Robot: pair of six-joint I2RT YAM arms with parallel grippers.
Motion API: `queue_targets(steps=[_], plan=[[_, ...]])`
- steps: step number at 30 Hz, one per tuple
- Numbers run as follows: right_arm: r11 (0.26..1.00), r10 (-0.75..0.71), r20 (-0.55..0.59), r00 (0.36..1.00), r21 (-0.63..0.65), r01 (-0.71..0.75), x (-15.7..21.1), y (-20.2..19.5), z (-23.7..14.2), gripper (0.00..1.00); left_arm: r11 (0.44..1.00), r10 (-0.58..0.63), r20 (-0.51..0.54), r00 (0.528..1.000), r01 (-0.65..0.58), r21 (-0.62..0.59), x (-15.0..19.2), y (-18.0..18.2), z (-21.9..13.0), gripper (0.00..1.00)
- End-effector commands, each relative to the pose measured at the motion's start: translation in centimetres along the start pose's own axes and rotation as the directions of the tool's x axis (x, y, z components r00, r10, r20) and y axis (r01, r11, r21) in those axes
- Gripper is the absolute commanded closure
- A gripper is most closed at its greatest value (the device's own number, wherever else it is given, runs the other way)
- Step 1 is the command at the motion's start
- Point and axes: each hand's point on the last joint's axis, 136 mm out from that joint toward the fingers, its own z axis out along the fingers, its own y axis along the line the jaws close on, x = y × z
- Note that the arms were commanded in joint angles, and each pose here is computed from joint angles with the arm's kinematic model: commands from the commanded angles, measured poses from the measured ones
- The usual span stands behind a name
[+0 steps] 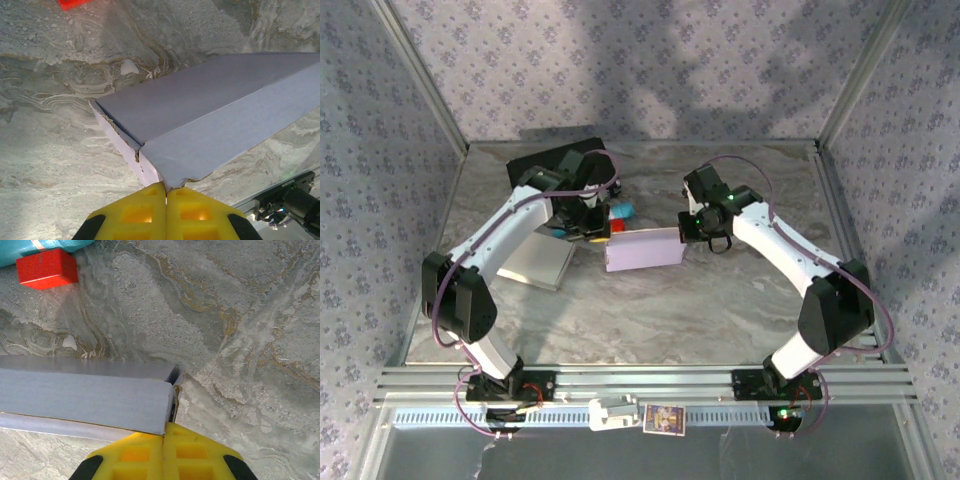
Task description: Fold the paper box
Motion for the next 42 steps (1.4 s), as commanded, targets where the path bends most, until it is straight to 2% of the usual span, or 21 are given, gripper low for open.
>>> queue_targets(steps=[1,14,27,42], plan=[[0.997,-0.028,-0.042,0.999,-0.077,0.025,0.4,1.6,0.1,1.0,0.994,0.005,-0.011,1.0,-0.003,0.113,-0.6,-2.3,-0.5,1.0],[0.985,-0.075,-0.073,0.995,-0.16,0.062,-0.1,3.0,0.1,1.0,0.982,-0.045,-0.053,0.998,0.053,0.18,-0.3,-2.2,0.1,1.0],[0.985,-0.074,-0.093,0.993,-0.163,0.058,0.0,2.8,0.2,1.0,0.972,-0.071,-0.054,0.996,0.081,0.222,-0.3,-2.0,-0.2,1.0],[0.987,-0.065,-0.103,0.993,-0.156,0.049,0.0,3.0,0.5,1.0,0.984,-0.053,-0.05,0.997,0.061,0.17,0.6,-0.2,0.5,1.0]])
